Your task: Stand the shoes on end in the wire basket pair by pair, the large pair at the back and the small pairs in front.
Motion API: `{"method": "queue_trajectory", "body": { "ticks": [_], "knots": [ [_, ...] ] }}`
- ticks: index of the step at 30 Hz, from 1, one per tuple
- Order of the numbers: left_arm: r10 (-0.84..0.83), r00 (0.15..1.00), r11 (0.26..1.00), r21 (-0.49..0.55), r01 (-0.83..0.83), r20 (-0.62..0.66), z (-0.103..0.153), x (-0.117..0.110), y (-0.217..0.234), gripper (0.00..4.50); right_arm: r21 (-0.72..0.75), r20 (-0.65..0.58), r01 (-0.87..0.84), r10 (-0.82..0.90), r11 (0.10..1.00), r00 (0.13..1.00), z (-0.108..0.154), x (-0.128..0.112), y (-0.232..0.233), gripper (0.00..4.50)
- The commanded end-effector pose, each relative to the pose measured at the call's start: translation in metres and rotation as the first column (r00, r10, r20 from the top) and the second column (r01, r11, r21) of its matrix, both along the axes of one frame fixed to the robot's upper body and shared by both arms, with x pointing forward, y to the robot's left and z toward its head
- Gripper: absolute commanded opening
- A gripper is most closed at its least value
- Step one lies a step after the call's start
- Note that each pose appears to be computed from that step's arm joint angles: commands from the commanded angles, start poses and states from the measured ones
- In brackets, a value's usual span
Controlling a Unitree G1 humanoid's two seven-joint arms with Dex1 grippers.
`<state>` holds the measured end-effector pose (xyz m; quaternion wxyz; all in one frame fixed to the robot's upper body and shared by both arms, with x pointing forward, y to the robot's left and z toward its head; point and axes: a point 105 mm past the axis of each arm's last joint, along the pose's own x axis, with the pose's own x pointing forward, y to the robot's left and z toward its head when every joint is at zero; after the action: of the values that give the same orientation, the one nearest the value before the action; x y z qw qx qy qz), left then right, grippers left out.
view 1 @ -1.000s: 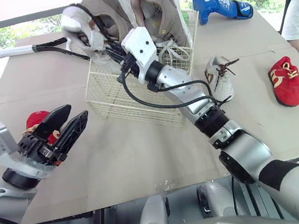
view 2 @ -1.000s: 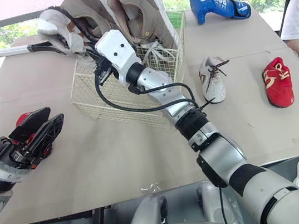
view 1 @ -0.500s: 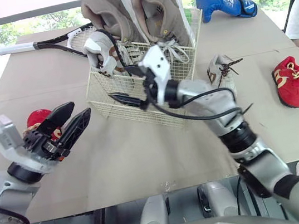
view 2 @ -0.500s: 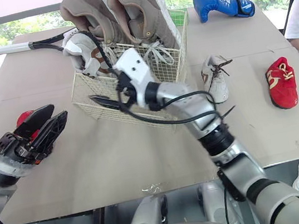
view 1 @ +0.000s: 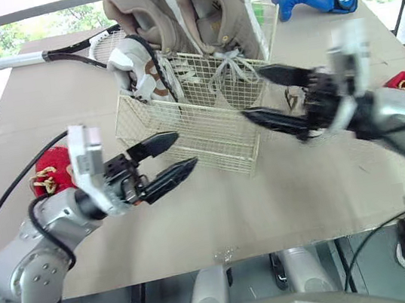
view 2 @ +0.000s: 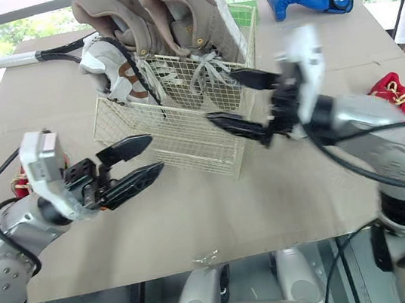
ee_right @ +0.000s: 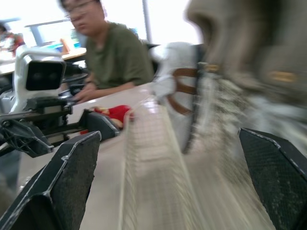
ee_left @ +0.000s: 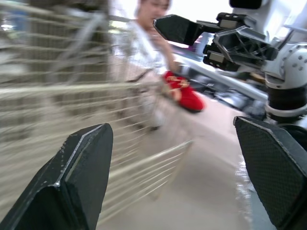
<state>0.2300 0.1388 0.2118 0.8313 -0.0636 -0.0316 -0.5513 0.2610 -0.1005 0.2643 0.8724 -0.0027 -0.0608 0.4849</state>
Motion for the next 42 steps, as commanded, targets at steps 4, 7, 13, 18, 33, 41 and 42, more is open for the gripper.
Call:
{"method": "queue_trajectory", "body": {
  "ticks": [4, 7, 13, 18, 33, 41, 42],
  "knots": [
    [-0.093, 0.994, 0.995, 0.048, 0.09, 0.056, 0.002, -0.006, -0.03, 4.43, -0.104, -0.063, 0.3, -0.307, 0.948, 0.95, -0.008, 0.011, -0.058, 4.5],
    [-0.136, 0.99, 0.988, 0.077, 0.134, 0.024, -0.006, -0.003, -0.031, 4.43, -0.171, -0.244, 0.346, -0.38, 0.923, 0.892, -0.038, 0.04, -0.075, 4.5],
    [-0.209, 0.977, 0.972, 0.116, 0.203, 0.042, -0.007, -0.017, -0.031, 4.43, -0.239, -0.399, 0.413, -0.477, 0.879, 0.783, -0.08, 0.093, -0.093, 4.5],
    [-0.202, 0.974, 0.976, 0.104, 0.192, 0.1, 0.004, -0.022, -0.035, 4.43, -0.269, -0.465, 0.459, -0.532, 0.847, 0.708, -0.102, 0.131, -0.105, 4.5],
    [-0.17, 0.981, 0.976, 0.157, 0.153, 0.098, -0.011, -0.023, -0.03, 4.5, -0.299, -0.563, 0.236, -0.37, 0.925, 0.739, -0.102, 0.127, -0.11, 0.29],
    [-0.17, 0.983, 0.972, 0.178, 0.156, 0.071, -0.023, -0.018, -0.023, 4.5, -0.112, -0.423, 0.177, -0.208, 0.978, 0.882, -0.046, 0.071, -0.099, 0.02],
    [-0.167, 0.984, 0.972, 0.179, 0.153, 0.068, -0.024, -0.017, -0.022, 4.5, -0.067, -0.392, 0.14, -0.155, 0.988, 0.907, -0.036, 0.058, -0.092, 0.02]
  ]
}}
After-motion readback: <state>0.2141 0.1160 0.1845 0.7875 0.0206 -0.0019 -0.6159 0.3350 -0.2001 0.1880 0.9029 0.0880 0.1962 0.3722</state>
